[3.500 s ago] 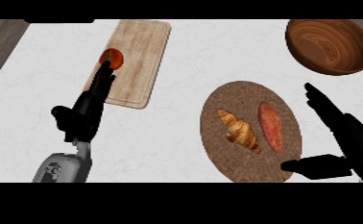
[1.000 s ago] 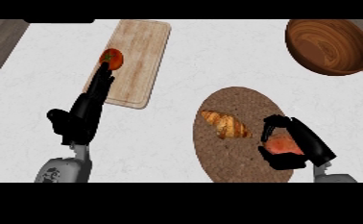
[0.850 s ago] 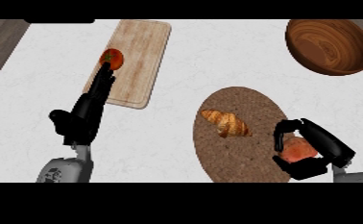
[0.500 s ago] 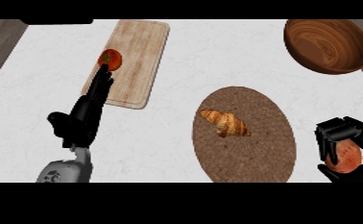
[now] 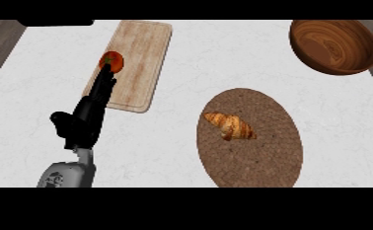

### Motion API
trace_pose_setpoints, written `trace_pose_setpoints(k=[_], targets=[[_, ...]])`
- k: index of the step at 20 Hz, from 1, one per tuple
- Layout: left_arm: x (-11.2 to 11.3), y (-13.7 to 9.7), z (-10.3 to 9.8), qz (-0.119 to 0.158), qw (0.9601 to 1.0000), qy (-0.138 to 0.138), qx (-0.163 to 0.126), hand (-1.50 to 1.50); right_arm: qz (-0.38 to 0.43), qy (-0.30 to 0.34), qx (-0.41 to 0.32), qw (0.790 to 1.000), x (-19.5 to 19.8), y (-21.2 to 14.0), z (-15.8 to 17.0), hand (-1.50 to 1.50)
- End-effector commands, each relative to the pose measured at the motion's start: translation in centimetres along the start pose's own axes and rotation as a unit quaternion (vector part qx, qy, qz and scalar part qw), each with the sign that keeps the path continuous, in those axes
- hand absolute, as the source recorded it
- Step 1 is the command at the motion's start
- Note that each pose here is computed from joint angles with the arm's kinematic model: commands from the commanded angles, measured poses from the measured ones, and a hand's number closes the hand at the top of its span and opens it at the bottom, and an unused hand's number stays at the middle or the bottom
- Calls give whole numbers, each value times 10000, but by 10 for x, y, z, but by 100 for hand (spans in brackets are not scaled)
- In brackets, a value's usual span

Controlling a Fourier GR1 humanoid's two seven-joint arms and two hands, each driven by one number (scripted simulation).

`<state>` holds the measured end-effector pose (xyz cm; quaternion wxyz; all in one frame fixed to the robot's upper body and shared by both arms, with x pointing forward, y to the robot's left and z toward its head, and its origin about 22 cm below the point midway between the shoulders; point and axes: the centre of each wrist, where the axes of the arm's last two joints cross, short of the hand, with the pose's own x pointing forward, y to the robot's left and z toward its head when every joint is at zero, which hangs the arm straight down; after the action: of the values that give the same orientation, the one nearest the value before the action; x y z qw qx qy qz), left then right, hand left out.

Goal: Pick the sweet potato from the placemat and place it in the bowl

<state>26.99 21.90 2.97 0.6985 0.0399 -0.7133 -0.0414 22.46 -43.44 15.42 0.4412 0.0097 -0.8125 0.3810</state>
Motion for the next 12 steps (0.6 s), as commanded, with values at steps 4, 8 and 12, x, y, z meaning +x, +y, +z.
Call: trace_pose_setpoints(k=[4, 8, 12], targets=[[-12, 8, -4, 56, 9999, -20, -102, 0, 89, -367, 129, 9992, 53, -62, -2, 150], [0, -6, -4, -56, 9999, -37, -111, 0, 162, -264, -211, 9993, 67, -71, -49, 150], [-9, -14, 5, -34, 9999, -47, -110, 0, 250, -17, -404, 9989, 79, -87, -59, 150]])
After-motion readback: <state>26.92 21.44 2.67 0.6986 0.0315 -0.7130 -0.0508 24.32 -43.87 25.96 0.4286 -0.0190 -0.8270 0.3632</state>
